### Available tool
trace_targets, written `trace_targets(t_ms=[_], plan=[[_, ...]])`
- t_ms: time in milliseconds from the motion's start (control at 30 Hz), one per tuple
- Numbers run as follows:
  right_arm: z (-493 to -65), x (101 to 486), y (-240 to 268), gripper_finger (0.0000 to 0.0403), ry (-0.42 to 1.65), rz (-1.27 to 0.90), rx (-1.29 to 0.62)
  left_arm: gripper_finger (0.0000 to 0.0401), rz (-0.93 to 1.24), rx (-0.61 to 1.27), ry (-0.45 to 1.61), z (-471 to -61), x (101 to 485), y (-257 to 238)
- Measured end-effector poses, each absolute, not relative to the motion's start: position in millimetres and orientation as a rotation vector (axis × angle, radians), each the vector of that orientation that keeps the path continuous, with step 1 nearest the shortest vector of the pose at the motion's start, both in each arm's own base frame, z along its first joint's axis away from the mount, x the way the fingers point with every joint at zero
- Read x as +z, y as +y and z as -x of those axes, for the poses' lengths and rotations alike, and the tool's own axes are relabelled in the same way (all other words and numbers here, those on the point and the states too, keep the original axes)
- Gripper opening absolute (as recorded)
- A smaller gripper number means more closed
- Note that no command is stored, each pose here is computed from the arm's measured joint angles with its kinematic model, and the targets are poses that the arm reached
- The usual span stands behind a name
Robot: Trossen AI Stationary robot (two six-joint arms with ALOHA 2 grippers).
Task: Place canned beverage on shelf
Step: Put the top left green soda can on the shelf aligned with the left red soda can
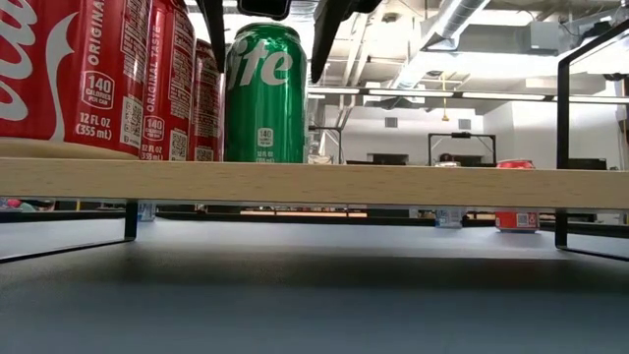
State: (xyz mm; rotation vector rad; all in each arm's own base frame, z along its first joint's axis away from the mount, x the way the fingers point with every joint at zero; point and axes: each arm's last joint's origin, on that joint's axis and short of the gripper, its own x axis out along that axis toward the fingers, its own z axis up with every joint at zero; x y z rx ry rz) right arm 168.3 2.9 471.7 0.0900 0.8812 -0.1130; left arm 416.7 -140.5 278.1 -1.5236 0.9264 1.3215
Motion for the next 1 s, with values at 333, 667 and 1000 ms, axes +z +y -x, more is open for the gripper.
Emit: trace_targets(t_ms=[333, 667, 1000], plan=[[-168.5, 471.6, 2.9, 0.0175, 0.881, -0.09, -0.112, 0.0302, 1.554, 1.215, 0.906, -423.3, 280.0, -146.9], [-168.5, 471.6, 3.0, 0.0175, 0.881, -0.09, -0.112, 0.0302, 1.549, 0.975, 0.888, -437.6, 285.7, -152.5], [-168.6, 471.6, 3.0, 0.0175, 0.882, -0.098, -0.115, 0.0302, 1.522, 0.788, 0.881, -446.7, 292.6, -156.0]])
